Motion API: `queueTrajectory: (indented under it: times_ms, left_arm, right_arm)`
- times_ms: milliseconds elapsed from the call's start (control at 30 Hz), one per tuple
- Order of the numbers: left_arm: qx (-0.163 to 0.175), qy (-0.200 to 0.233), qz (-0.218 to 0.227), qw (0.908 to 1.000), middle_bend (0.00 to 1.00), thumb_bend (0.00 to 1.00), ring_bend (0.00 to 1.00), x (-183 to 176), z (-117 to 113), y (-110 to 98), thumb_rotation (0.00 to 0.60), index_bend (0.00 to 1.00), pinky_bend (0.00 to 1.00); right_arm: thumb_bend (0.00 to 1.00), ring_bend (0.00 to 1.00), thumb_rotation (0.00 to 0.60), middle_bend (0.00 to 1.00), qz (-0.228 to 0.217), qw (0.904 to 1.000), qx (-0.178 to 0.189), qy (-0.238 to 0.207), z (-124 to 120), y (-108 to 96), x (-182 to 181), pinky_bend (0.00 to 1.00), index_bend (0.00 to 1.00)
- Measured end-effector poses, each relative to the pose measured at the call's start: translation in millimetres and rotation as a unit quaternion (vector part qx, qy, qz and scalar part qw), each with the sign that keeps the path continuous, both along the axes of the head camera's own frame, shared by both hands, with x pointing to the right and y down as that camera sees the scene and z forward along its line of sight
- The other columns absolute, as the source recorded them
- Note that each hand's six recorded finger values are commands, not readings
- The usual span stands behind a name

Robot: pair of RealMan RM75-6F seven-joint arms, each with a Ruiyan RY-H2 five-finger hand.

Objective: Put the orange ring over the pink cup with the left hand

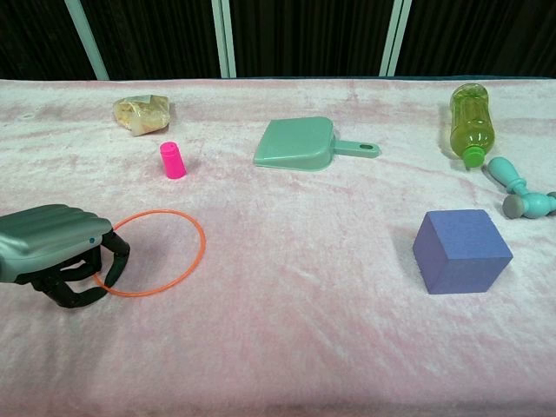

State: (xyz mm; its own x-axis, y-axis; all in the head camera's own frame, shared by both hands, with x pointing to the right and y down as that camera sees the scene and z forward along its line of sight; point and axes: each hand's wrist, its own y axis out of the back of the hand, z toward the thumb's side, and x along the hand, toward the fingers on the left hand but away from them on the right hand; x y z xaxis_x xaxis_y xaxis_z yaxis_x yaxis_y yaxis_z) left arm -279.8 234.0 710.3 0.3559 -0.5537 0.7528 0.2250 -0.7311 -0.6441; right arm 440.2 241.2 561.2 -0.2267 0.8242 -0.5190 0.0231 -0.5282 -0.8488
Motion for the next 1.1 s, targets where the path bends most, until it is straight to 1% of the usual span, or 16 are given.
queueTrajectory:
  times_ms: [967,1100]
  left_arm:
    - [-0.001,0.001,-0.002,1.0,0.93,0.44,0.94,0.0,1.9,0.3,0.6,0.64,0.91]
    - [-0.001,0.002,-0.003,1.0,0.93,0.46,0.94,-0.5,1.6,0.3,0.6,0.64,0.91]
  right_arm:
    - [0.23,0.13,0.6,0.03,0.001,1.0,0.001,0.0,-0.1,-0.1,-0.1,0.21,0.06]
    - [0.23,0.13,0.6,0.03,0.0,1.0,0.0,0.0,0.1,0.1,-0.1,0.21,0.06]
